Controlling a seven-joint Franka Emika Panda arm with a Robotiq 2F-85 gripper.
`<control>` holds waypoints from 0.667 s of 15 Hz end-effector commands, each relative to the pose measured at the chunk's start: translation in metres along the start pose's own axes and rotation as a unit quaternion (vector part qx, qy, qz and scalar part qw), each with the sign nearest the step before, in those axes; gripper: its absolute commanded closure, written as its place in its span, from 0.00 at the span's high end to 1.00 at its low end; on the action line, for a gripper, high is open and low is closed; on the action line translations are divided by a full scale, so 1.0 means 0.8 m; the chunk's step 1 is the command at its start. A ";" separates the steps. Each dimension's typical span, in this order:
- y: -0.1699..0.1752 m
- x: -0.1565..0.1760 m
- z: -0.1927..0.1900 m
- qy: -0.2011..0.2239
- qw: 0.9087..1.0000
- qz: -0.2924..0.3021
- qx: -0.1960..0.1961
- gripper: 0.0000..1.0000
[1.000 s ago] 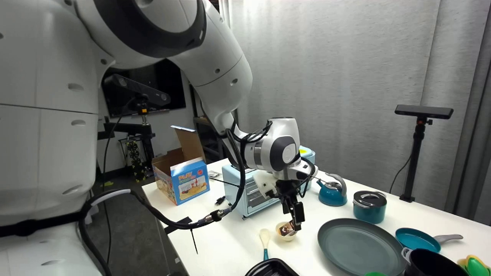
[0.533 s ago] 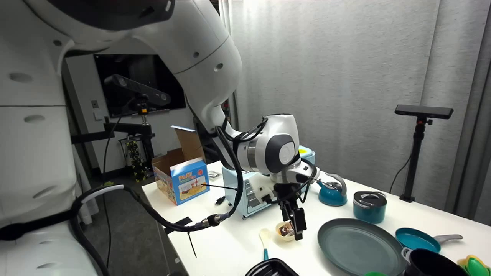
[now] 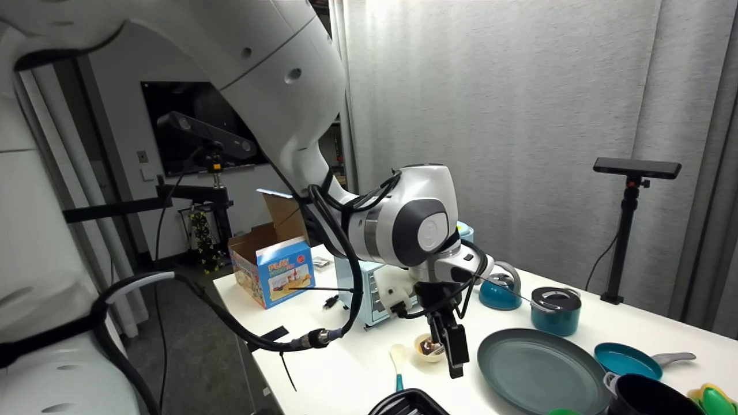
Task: Put the box inside the small bowl
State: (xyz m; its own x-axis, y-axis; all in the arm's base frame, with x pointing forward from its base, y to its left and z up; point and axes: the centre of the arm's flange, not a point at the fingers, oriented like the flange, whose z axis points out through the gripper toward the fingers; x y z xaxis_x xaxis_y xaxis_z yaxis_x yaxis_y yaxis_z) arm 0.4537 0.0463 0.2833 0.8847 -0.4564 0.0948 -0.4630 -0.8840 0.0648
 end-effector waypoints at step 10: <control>0.021 -0.007 -0.013 0.007 1.000 0.009 0.004 1.00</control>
State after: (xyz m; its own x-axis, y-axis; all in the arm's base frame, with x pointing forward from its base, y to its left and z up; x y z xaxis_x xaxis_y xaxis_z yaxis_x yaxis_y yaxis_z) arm 0.4407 0.0353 0.2944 0.8757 -0.4704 0.1093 -0.4778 -0.8768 0.0547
